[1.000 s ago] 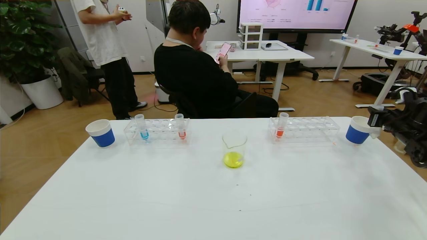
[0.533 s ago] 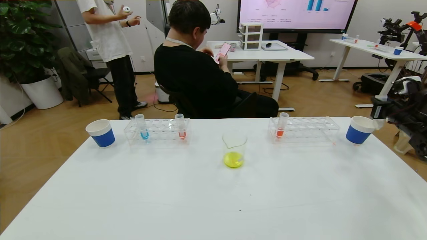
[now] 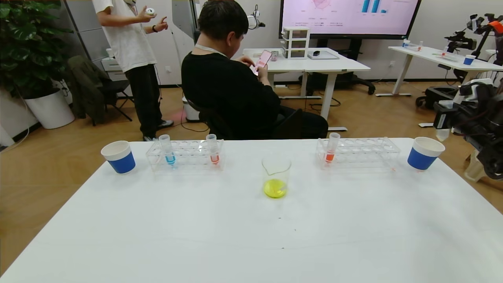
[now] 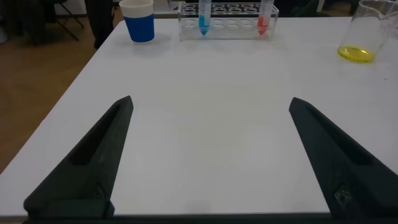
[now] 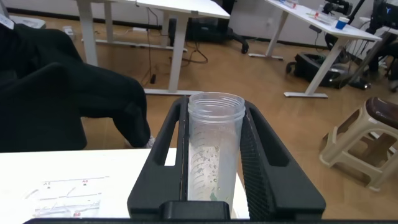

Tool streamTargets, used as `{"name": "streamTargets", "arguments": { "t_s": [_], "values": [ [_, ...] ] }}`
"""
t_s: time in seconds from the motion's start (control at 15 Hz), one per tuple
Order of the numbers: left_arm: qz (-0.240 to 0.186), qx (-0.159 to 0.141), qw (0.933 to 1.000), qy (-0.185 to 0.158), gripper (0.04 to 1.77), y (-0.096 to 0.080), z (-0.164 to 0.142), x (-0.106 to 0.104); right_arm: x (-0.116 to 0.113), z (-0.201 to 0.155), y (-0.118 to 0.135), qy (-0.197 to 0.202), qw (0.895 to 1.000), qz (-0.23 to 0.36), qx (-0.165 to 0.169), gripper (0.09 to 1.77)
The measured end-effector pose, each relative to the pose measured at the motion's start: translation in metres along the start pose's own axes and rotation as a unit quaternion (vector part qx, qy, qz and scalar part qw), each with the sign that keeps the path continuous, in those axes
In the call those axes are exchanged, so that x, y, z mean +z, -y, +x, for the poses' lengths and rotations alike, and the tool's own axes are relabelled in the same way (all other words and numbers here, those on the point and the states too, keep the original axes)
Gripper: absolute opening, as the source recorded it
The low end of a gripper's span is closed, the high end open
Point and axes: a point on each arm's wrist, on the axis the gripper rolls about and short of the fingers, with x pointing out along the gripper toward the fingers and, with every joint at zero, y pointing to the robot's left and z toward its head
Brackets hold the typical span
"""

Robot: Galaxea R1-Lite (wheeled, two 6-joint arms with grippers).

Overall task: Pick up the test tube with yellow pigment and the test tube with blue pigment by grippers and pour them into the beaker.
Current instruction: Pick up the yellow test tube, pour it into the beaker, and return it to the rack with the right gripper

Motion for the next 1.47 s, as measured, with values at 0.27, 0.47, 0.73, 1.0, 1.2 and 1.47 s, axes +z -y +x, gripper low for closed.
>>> {"name": "streamTargets", "arguments": {
  "t_s": [0.27,0.47,0.73,1.0,1.2,1.47],
  "values": [
    [0.0,0.0,1.0,0.0,1.75,0.0,0.0,0.0,-0.034,0.012,0.002,-0.004,1.0,-0.001,-0.007,0.51],
    [0.0,0.0,1.0,0.0,1.75,0.0,0.0,0.0,-0.057,0.016,-0.001,-0.003,1.0,-0.001,-0.007,0.51],
    [0.0,0.0,1.0,0.0,1.75,0.0,0.0,0.0,-0.077,0.016,-0.005,-0.025,1.0,0.003,-0.001,0.51],
    [0.0,0.0,1.0,0.0,1.75,0.0,0.0,0.0,-0.077,0.016,-0.008,-0.027,1.0,0.005,0.003,0.92],
    [0.0,0.0,1.0,0.0,1.75,0.0,0.0,0.0,-0.07,0.015,-0.012,-0.035,0.999,0.006,0.009,1.73],
    [0.0,0.0,1.0,0.0,1.75,0.0,0.0,0.0,-0.037,0.014,-0.032,-0.041,0.997,0.052,0.036,1.74]
  ]
}}
